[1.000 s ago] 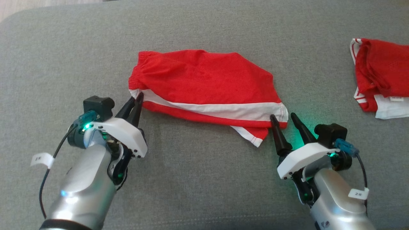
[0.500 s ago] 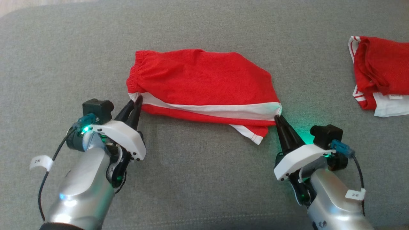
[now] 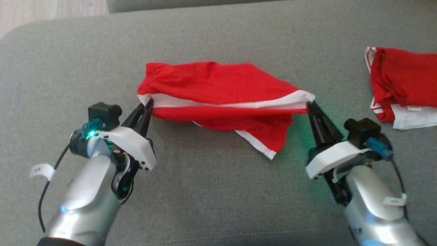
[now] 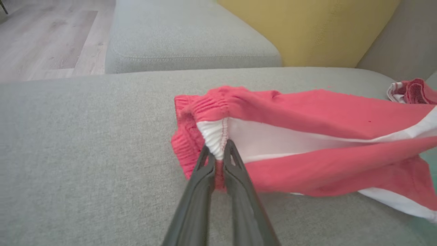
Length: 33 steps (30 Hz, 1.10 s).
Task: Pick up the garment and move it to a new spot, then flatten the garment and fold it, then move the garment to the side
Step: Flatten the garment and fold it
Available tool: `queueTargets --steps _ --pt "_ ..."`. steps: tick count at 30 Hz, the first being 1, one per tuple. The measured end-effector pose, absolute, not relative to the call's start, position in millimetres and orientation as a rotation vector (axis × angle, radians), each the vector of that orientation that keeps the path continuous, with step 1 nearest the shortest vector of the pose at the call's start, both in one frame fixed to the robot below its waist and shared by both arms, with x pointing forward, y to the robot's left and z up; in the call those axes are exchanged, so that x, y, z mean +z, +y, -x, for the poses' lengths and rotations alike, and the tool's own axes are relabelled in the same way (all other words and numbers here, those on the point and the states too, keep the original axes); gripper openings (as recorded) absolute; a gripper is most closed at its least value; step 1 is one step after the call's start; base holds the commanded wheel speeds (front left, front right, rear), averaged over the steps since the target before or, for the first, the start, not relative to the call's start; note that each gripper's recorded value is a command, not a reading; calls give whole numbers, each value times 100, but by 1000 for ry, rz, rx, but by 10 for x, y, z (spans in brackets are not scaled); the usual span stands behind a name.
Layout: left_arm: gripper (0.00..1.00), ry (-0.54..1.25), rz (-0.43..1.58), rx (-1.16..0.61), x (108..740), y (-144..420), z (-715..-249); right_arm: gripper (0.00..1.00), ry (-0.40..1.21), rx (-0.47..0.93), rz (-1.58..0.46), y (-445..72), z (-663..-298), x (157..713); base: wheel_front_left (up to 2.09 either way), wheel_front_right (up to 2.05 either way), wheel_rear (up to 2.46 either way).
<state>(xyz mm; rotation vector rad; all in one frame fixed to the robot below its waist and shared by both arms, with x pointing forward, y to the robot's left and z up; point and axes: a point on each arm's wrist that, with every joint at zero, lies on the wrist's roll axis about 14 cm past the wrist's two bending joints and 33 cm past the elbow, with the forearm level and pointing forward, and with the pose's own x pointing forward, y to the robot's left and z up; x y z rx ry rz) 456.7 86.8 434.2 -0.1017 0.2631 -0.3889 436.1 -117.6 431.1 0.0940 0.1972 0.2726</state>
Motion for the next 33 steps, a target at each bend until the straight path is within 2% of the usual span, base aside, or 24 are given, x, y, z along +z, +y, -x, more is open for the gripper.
queueTargets --steps 10,17,24,27,33 --pt "0 56 38 -442 5174 789 -4565 0 -4 283 70 -1442 -4396 5137 0 0 0" --pt "0 -116 -21 -479 5913 706 -4404 0 -151 289 165 -1569 -4353 6006 0 0 0" --pt "0 -284 -113 -491 6594 675 -4146 0 -180 261 260 -1770 -4137 6674 0 0 0" --pt "0 -307 -117 -510 6722 635 -3973 0 -182 238 241 -1860 -3995 6901 0 0 0" --pt "0 -249 -124 -533 6656 647 -3827 0 -58 233 182 -1941 -3810 6779 0 0 0"
